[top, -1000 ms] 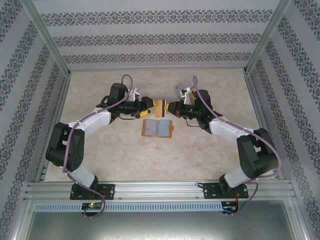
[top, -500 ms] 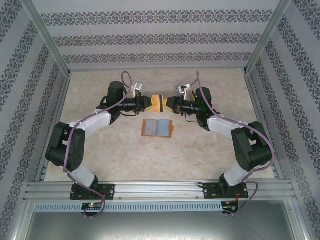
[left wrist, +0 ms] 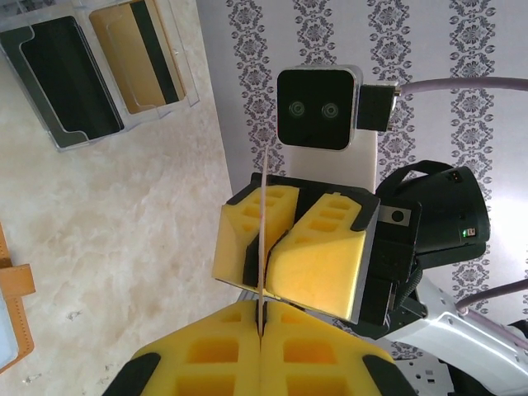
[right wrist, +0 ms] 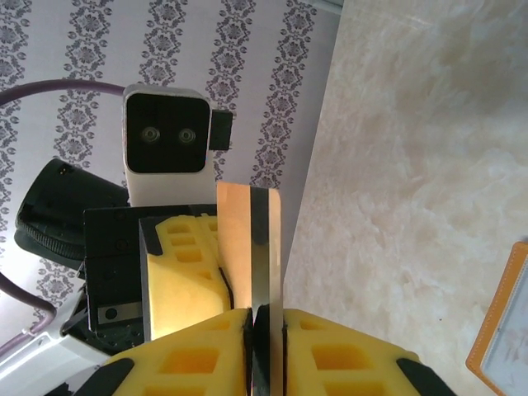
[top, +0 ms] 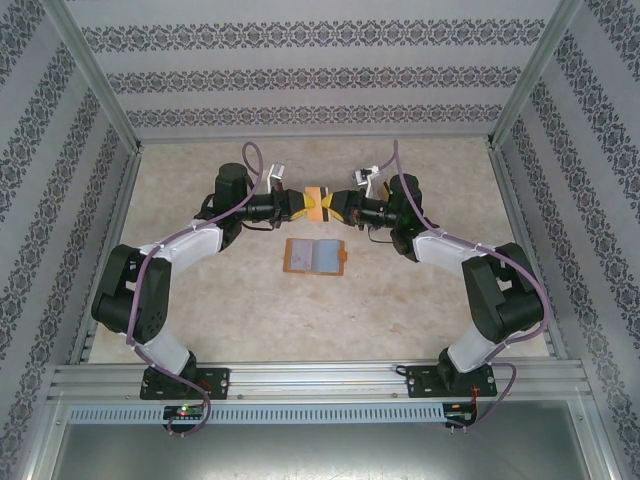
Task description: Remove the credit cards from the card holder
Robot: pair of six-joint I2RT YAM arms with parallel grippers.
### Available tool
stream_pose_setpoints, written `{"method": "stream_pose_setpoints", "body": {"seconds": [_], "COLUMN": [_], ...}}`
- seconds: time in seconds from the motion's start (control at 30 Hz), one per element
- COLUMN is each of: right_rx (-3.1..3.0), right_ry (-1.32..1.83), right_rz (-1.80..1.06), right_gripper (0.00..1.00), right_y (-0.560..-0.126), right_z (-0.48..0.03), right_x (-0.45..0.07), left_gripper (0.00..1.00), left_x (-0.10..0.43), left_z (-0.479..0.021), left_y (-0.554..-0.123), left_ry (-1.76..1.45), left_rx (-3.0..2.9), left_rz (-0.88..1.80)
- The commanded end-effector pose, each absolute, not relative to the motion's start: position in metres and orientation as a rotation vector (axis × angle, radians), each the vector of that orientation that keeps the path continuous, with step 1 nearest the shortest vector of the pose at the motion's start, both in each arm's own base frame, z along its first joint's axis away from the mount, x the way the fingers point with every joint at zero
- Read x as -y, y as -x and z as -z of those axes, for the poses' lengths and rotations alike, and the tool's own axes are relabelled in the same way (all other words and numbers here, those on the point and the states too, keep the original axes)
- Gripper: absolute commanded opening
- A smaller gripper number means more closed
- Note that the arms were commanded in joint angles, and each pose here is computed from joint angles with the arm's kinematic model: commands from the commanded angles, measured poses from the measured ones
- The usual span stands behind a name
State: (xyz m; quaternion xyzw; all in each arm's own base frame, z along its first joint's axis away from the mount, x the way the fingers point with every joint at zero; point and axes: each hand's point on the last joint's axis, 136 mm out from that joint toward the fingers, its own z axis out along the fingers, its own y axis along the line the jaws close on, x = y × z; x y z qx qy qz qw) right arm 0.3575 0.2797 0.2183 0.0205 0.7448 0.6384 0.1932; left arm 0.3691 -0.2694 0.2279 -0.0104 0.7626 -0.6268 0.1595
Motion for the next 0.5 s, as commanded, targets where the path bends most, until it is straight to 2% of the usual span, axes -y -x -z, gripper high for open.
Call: {"method": "stream_pose_setpoints", "body": {"seconds": [0.0, 0.07, 0.2, 0.27, 0.4, 0.47], "right_rx": [-2.021, -2.021, -2.031, -2.045, -2.111, -2.152], "right_ry": [0.023, 0.027, 0.041, 0.033, 0.001, -0.018], "right_rz": [-1.776, -1.769, -1.715, -1.655, -1.450, -1.336], "right_gripper": [0.15, 0.12, 0.00, 0.00, 0.00, 0.00], "right_y": [-0.360, -0.360, -0.361, -0.364, -0.374, -0.380], "right_z": [-0.241, -0.242, -0.243, -0.241, -0.225, -0.214], "right_x": [-0.285, -0.285, -0.280, -0.273, -0.245, -0.228], "left_gripper": [0.05, 0.07, 0.14, 0.25, 0.54, 0.62], "left_x": [0.272, 0.272, 0.270, 0.265, 0.244, 0.231], "left_z": [-0.240, -0.239, -0.234, -0.228, -0.210, -0.201], "left_y": [-0.362, -0.362, -0.362, -0.364, -0.370, -0.374], "left_ry": [-0.019, -0.010, 0.009, 0.031, 0.110, 0.161], "left_rx": [-2.148, -2.153, -2.185, -2.220, -2.301, -2.330], "left_rz": [1.819, 1.817, 1.794, 1.743, 1.594, 1.538]}}
